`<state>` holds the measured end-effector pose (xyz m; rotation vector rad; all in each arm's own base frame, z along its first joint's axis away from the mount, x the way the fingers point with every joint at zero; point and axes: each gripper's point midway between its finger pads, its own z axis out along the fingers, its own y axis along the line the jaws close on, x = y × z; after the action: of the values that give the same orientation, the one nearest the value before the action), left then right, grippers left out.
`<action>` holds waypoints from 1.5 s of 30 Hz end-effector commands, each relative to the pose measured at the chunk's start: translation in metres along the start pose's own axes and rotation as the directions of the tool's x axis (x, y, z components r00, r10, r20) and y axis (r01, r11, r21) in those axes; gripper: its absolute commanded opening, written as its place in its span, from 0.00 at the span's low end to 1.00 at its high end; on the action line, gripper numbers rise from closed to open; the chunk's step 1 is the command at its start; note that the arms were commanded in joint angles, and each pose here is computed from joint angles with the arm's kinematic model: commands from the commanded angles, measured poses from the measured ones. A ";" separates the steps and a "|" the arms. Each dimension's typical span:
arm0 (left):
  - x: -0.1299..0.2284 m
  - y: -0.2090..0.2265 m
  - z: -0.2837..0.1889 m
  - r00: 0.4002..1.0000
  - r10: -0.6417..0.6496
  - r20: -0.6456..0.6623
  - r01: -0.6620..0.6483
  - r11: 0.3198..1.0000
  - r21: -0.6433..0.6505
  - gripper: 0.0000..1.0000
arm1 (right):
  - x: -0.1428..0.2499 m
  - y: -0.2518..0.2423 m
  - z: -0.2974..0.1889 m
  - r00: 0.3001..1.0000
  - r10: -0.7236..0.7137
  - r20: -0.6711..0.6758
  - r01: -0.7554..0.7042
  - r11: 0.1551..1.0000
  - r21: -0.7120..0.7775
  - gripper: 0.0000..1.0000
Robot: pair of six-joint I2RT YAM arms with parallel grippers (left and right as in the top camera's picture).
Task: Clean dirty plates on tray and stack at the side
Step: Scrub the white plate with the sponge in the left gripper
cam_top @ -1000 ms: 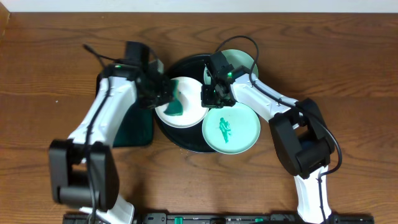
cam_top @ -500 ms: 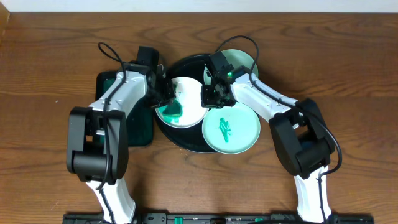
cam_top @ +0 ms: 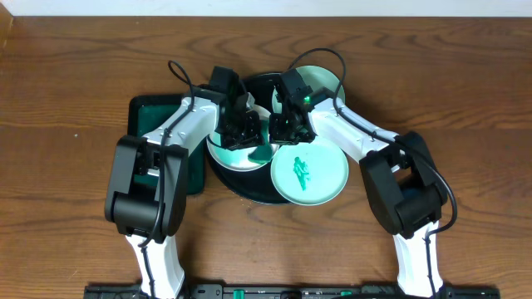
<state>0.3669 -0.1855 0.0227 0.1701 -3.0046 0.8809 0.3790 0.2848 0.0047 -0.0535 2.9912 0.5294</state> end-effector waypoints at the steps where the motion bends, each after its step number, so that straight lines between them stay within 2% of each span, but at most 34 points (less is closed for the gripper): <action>1: -0.004 0.016 0.002 0.998 -0.066 -0.003 0.066 0.998 -0.015 0.07 | 0.021 -0.009 0.015 0.996 -0.013 -0.083 0.015 1.000 0.020 0.01; 6: -0.028 0.066 -0.017 0.986 -0.127 0.109 0.143 0.978 -0.154 0.07 | 0.022 -0.010 0.015 0.996 -0.012 -0.088 0.014 1.000 0.023 0.01; 11: -0.043 0.110 -0.034 0.971 -0.104 0.213 0.175 0.922 -0.344 0.07 | 0.025 -0.011 0.015 0.995 -0.008 -0.097 0.011 1.000 0.029 0.01; 16: -0.046 0.122 -0.040 0.964 -0.066 0.256 0.182 0.868 -0.462 0.07 | 0.025 -0.011 0.015 0.995 -0.008 -0.098 0.011 0.999 0.030 0.01; 19: -0.048 0.129 -0.046 0.945 -0.058 0.322 0.238 0.799 -0.553 0.07 | 0.025 -0.011 0.015 0.995 -0.008 -0.098 0.011 0.999 0.030 0.01; 22: -0.046 0.119 -0.042 0.950 -0.008 0.311 0.198 0.788 -0.583 0.07 | 0.025 -0.012 0.014 0.995 -0.007 -0.101 0.011 0.999 0.032 0.01; 23: -0.044 0.113 -0.038 0.954 0.004 0.300 0.180 0.792 -0.583 0.07 | 0.026 -0.012 0.014 0.995 -0.006 -0.103 0.010 0.999 0.033 0.01; 26: -0.032 0.083 -0.016 0.977 0.101 0.188 0.017 0.842 -0.539 0.07 | 0.026 -0.012 0.014 0.995 -0.006 -0.104 0.010 0.999 0.034 0.01; 30: -0.015 0.061 0.000 0.982 0.146 0.118 -0.064 0.852 -0.520 0.07 | 0.028 -0.013 0.014 0.994 -0.004 -0.109 0.008 0.999 0.037 0.01; 37: 0.006 0.028 0.020 0.991 0.129 0.034 -0.109 0.931 -0.349 0.07 | 0.028 -0.013 0.014 0.994 -0.003 -0.112 0.007 0.999 0.039 0.01; 45: 0.005 -0.008 0.027 0.992 0.125 0.024 -0.121 0.984 -0.129 0.07 | 0.029 -0.013 0.014 0.994 -0.003 -0.113 0.007 0.999 0.039 0.01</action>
<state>0.3869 -0.1727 0.0182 0.0553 -3.2906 0.4284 0.3719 0.2826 0.0044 -0.0495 3.0262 0.5242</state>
